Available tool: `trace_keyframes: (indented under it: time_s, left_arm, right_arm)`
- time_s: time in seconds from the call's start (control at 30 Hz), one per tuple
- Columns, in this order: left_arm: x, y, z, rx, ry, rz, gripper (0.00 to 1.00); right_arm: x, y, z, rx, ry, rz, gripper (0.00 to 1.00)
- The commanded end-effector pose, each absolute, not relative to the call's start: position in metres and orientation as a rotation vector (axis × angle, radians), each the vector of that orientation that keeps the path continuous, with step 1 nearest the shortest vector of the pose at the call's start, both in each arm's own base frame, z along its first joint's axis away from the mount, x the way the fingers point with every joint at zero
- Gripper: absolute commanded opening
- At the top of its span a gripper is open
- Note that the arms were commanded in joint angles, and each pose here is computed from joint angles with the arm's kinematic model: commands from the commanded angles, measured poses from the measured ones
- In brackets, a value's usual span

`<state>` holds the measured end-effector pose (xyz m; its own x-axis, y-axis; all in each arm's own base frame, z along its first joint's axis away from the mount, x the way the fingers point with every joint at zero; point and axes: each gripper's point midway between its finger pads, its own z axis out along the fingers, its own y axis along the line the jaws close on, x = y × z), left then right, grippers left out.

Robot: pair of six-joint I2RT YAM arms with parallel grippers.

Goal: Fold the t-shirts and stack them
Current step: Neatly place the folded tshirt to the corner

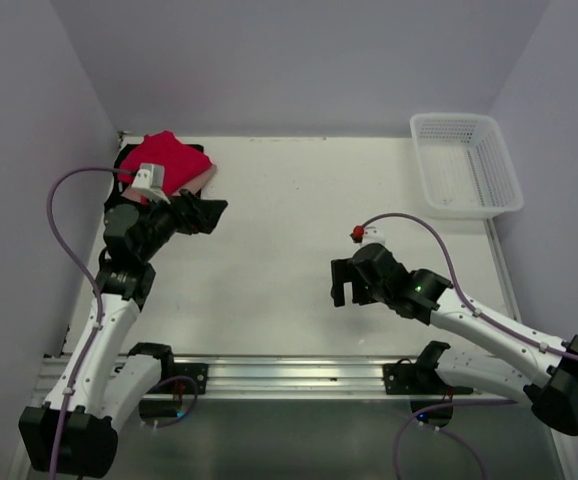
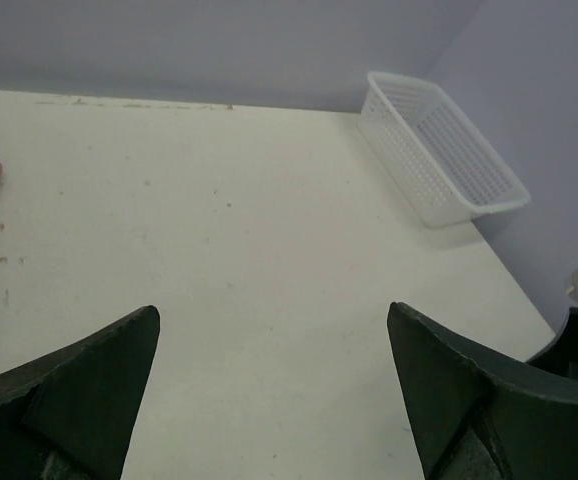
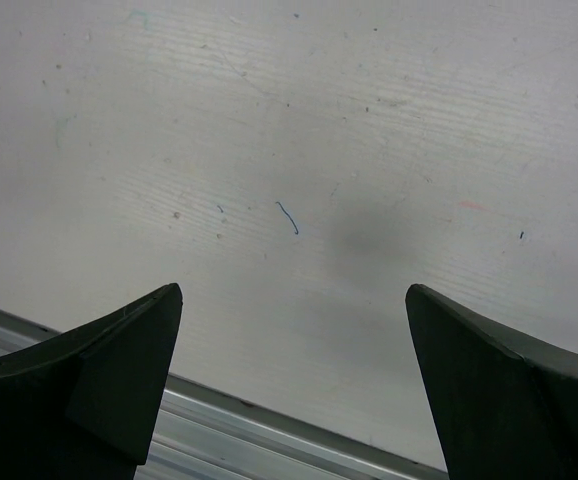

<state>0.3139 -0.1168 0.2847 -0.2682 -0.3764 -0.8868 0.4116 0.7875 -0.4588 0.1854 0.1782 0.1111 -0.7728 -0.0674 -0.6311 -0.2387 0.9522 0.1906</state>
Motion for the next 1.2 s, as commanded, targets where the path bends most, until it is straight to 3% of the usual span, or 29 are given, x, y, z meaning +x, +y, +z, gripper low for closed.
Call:
trace_keyframes:
  time_s: [0.0, 0.33, 0.53, 0.67, 0.8, 0.9, 1.17]
  left_arm:
    - [0.282, -0.126, 0.247, 0.131, 1.799, -0.759, 1.00]
    - [0.244, -0.140, 0.237, 0.255, 1.822, -0.846, 1.00]
    - [0.236, -0.146, 0.217, 0.308, 1.874, -0.894, 0.89]
    - [0.232, -0.149, 0.223, 0.320, 1.860, -0.919, 0.88]
    - [0.230, -0.151, 0.230, 0.326, 1.842, -0.934, 0.89]
    - [0.233, -0.149, 0.227, 0.305, 1.861, -0.922, 1.00]
    - [0.236, -0.146, 0.229, 0.293, 1.867, -0.899, 1.00]
  right_arm:
    - [0.200, 0.190, 0.139, -0.204, 2.348, 0.396, 0.99]
    - [0.208, 0.207, 0.152, -0.262, 2.307, 0.454, 0.99]
    - [0.212, 0.217, 0.158, -0.297, 2.281, 0.488, 0.99]
    - [0.216, 0.219, 0.159, -0.325, 2.280, 0.467, 0.99]
    - [0.217, 0.222, 0.163, -0.341, 2.278, 0.469, 0.99]
    - [0.219, 0.220, 0.166, -0.330, 2.260, 0.464, 0.99]
    - [0.219, 0.215, 0.180, -0.317, 2.224, 0.464, 0.99]
